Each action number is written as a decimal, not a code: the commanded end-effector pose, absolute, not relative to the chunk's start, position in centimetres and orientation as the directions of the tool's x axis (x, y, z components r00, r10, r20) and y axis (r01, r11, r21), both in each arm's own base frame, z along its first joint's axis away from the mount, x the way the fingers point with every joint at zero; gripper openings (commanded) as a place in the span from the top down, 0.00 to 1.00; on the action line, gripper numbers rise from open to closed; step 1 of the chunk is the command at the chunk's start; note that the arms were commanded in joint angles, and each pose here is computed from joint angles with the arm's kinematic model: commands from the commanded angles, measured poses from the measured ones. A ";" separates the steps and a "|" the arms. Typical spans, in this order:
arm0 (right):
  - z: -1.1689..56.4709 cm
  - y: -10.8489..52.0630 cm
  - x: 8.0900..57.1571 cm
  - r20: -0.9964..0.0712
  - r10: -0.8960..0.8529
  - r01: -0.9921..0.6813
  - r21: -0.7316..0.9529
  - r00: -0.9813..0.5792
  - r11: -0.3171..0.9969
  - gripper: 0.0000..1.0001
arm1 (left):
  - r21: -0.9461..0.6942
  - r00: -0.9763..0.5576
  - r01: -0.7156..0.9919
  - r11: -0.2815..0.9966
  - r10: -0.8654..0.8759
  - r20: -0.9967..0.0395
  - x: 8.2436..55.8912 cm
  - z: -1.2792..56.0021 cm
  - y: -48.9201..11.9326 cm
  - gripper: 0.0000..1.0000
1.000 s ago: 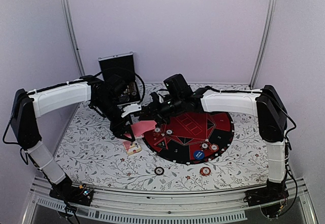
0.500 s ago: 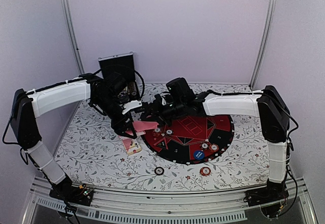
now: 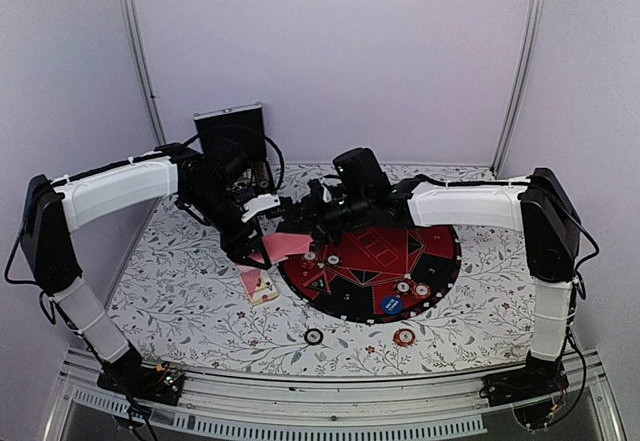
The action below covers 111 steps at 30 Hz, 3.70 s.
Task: Distribute texas hold em gaming equipment
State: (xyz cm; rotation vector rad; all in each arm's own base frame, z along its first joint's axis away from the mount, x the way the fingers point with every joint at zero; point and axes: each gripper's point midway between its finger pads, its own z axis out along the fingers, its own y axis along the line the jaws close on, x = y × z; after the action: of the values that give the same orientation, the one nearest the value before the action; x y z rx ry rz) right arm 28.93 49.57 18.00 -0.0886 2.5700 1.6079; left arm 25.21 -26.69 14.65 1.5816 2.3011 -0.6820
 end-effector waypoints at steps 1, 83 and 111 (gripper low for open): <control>20.1 49.1 28.5 -0.148 0.012 -0.131 0.904 -0.989 0.408 0.73 | -0.201 -0.361 0.933 0.299 0.782 -0.508 26.1 15.5 -26.7 0.87; 22.1 48.0 28.1 -0.163 -0.168 -0.224 0.855 -0.972 0.468 0.62 | -0.193 -0.301 0.953 0.232 0.754 -0.584 25.7 17.0 -25.7 0.89; 20.6 49.4 28.2 -0.171 -0.184 -0.241 0.835 -0.968 0.495 0.66 | -0.195 -0.305 0.952 0.234 0.755 -0.580 25.5 17.1 -25.7 0.89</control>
State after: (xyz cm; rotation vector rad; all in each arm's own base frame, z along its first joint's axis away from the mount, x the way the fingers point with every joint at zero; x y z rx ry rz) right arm 28.24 49.37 20.69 -0.3553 2.6703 1.5359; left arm 25.50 -25.32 15.88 1.5786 2.2104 -0.7309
